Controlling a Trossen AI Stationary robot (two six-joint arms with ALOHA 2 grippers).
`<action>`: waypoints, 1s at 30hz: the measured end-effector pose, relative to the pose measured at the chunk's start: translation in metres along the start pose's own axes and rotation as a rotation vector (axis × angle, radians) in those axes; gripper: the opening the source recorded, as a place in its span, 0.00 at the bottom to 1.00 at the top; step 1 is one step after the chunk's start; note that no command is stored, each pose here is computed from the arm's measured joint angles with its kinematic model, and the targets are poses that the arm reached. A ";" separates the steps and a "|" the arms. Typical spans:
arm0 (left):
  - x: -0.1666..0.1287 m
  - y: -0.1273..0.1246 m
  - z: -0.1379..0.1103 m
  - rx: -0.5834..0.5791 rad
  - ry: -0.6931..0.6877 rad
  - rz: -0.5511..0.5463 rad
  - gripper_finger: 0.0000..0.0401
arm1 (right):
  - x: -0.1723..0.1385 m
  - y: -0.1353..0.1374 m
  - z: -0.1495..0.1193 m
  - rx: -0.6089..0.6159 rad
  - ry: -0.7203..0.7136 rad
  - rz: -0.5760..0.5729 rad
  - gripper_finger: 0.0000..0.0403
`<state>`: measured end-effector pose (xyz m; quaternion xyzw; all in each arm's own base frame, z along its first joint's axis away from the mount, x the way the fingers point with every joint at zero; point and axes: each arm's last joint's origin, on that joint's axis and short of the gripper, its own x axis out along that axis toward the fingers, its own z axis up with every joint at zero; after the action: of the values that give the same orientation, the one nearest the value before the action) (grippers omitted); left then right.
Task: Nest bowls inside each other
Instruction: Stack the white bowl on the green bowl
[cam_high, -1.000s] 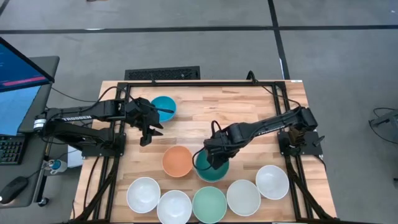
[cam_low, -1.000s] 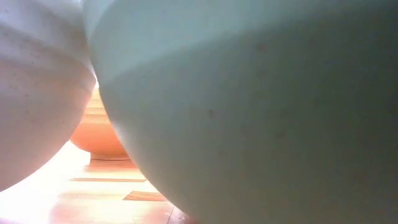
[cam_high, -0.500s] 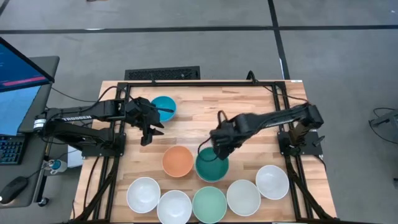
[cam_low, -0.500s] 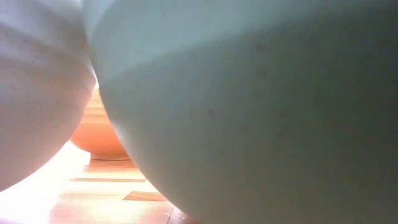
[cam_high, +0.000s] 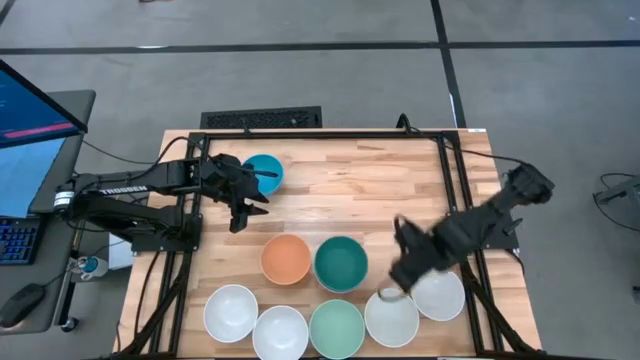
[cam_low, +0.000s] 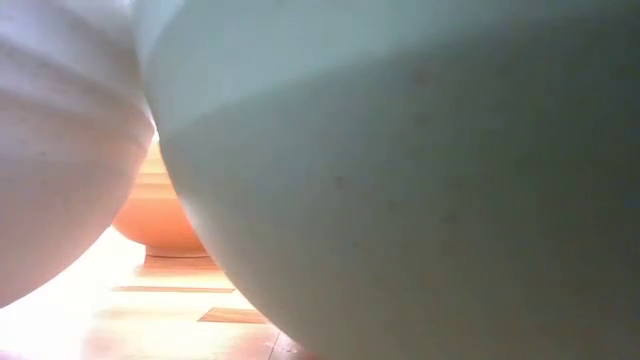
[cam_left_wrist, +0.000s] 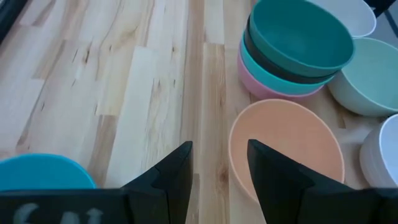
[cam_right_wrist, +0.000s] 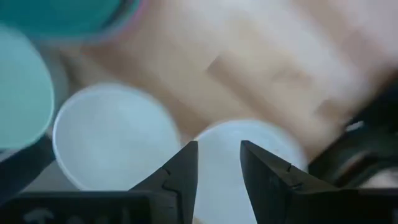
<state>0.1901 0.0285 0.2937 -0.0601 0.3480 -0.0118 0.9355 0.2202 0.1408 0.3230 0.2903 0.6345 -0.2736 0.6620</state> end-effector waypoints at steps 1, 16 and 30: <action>0.000 0.000 0.000 0.000 0.000 0.000 0.36 | 0.008 0.004 -0.008 0.002 0.008 0.014 0.36; 0.000 0.000 0.000 -0.054 0.000 -0.006 0.36 | 0.085 0.043 -0.030 -0.017 0.018 0.069 0.59; 0.000 0.000 -0.001 -0.082 0.009 -0.006 0.36 | 0.125 0.058 -0.031 -0.113 0.056 -0.046 0.57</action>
<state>0.1895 0.0282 0.2932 -0.0993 0.3520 -0.0006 0.9307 0.2467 0.2035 0.1997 0.2454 0.6738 -0.2439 0.6529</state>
